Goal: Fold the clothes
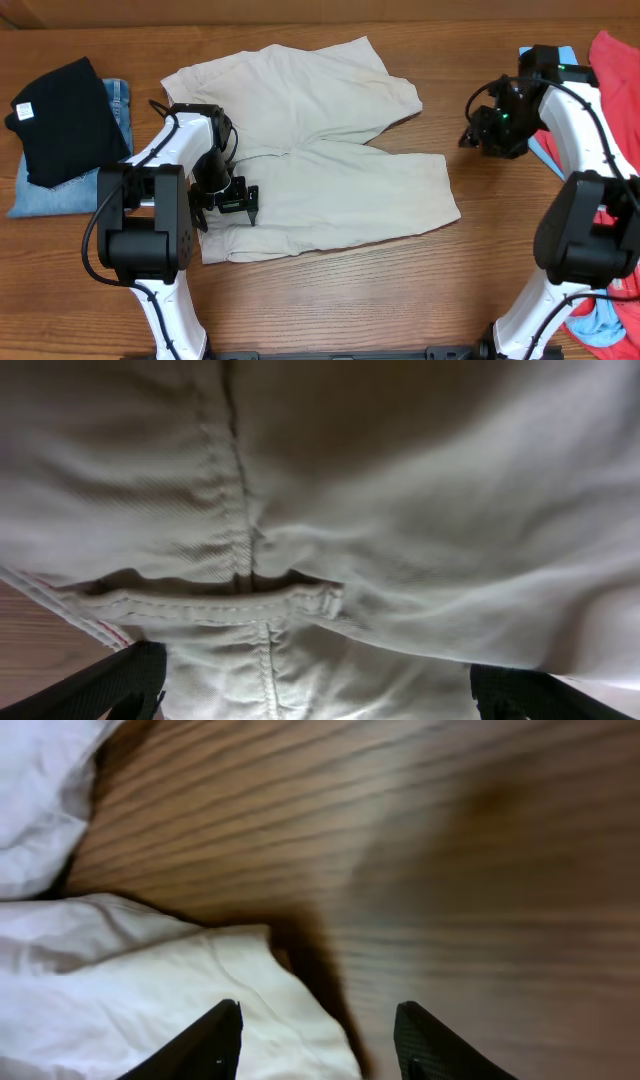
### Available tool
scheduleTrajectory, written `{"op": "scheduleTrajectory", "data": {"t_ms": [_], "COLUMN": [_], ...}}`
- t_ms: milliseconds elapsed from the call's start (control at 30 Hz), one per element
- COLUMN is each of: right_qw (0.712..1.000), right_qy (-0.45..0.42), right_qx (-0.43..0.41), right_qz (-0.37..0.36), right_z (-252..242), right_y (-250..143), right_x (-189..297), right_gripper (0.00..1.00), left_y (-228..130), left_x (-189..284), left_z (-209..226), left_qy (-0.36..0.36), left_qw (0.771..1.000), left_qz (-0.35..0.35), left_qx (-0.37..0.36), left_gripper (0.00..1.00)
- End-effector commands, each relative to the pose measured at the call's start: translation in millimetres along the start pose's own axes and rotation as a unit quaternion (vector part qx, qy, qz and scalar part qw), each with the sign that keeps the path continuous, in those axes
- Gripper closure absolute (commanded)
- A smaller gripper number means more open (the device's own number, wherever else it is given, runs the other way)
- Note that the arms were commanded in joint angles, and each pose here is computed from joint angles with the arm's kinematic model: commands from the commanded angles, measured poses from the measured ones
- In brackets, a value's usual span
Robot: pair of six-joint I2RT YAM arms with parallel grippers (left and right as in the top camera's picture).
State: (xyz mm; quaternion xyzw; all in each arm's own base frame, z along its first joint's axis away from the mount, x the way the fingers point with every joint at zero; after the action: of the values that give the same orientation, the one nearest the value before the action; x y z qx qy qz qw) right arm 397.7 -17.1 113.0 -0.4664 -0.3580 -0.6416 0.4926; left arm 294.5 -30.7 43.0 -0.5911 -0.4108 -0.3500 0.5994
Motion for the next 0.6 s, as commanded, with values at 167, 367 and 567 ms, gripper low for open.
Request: {"op": "scheduleTrajectory", "data": {"t_ms": [167, 367, 567], "right_qw": [0.996, 0.987, 0.976], "right_qy": [0.060, 0.114, 0.152], "right_qx": [0.024, 0.051, 0.101], "right_qz": [0.062, 0.099, 0.123], "right_z": [21, 40, 57], "right_y": [-6, -16, -30], "right_x": [-55, -74, -74], "right_gripper": [0.40, 0.49, 0.96], "left_y": [4, 4, 6], "left_x": [-6, -6, -6], "left_z": [6, 6, 6], "left_qy": [0.008, 0.009, 0.008], "left_qw": [1.000, 1.000, 1.000], "left_qz": [0.001, 0.001, -0.003], "left_qx": [0.003, 0.003, 0.003], "left_gripper": [0.00, 0.00, 0.00]}}
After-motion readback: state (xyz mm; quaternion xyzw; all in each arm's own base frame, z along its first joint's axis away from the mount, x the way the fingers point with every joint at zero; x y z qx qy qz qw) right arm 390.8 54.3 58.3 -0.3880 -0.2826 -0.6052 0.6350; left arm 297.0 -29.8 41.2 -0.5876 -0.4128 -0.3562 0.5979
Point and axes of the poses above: each gripper's point midway between its finger pads, its own x axis back along the fingers, its own z axis along the line the jaws close on, y = z × x, the point moved 4 cm from there along x, back along the fingers, and after that the axes turned 4 degrees about -x, right-handed, at the moved point
